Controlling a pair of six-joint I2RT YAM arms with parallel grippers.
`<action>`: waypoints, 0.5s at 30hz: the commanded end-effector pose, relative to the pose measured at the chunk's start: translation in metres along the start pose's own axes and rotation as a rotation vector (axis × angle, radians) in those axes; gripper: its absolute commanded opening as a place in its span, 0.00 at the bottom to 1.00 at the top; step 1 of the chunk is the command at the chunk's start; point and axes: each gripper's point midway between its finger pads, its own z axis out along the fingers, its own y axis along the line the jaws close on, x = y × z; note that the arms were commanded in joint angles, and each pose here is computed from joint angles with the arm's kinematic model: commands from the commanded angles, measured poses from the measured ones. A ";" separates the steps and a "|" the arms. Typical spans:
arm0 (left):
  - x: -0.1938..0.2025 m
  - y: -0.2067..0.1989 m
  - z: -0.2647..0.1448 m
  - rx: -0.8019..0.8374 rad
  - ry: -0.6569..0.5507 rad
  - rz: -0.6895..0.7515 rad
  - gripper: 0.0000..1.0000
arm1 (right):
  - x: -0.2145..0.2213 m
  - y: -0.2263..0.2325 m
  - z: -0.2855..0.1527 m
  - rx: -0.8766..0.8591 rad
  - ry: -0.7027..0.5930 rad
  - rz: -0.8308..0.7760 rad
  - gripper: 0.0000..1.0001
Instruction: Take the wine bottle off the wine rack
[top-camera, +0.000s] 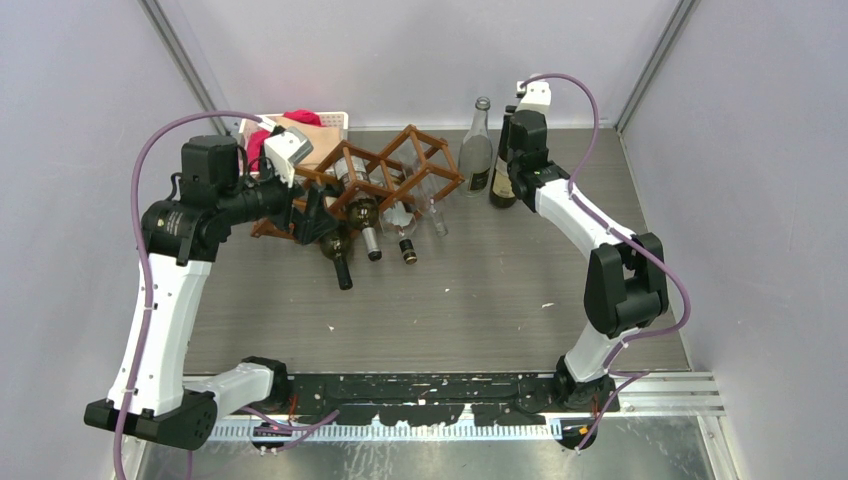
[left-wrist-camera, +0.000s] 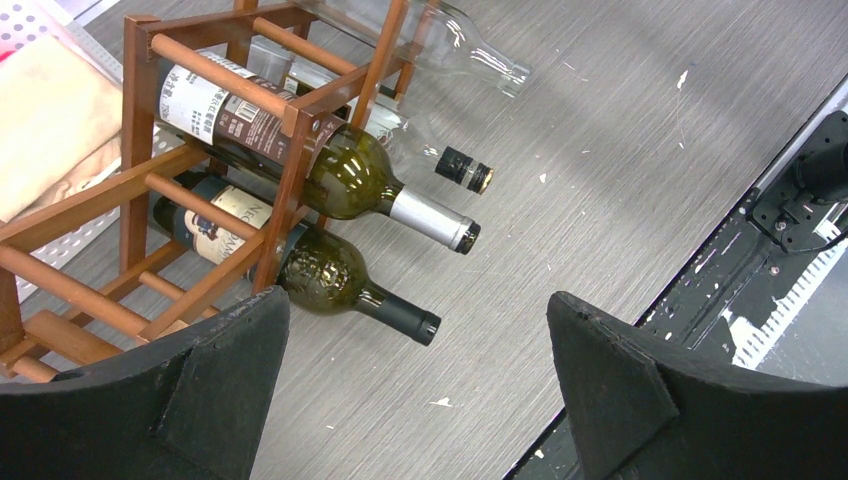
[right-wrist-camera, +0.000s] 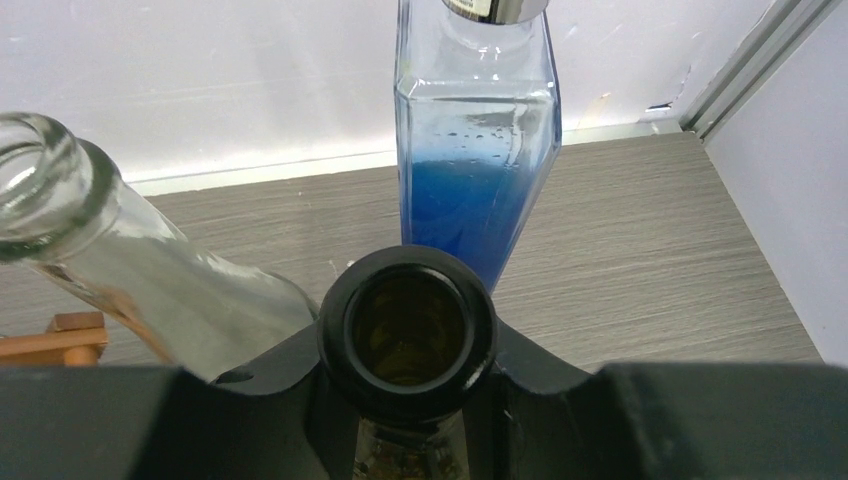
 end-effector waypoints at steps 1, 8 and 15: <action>-0.013 -0.003 -0.005 0.003 -0.062 0.051 1.00 | -0.060 -0.008 -0.007 0.017 -0.180 0.065 0.01; -0.012 -0.005 -0.008 0.004 -0.061 0.062 1.00 | -0.054 -0.012 -0.007 0.027 -0.175 0.043 0.01; -0.010 -0.006 -0.009 0.007 -0.058 0.062 1.00 | -0.053 -0.013 -0.012 0.015 -0.174 0.062 0.27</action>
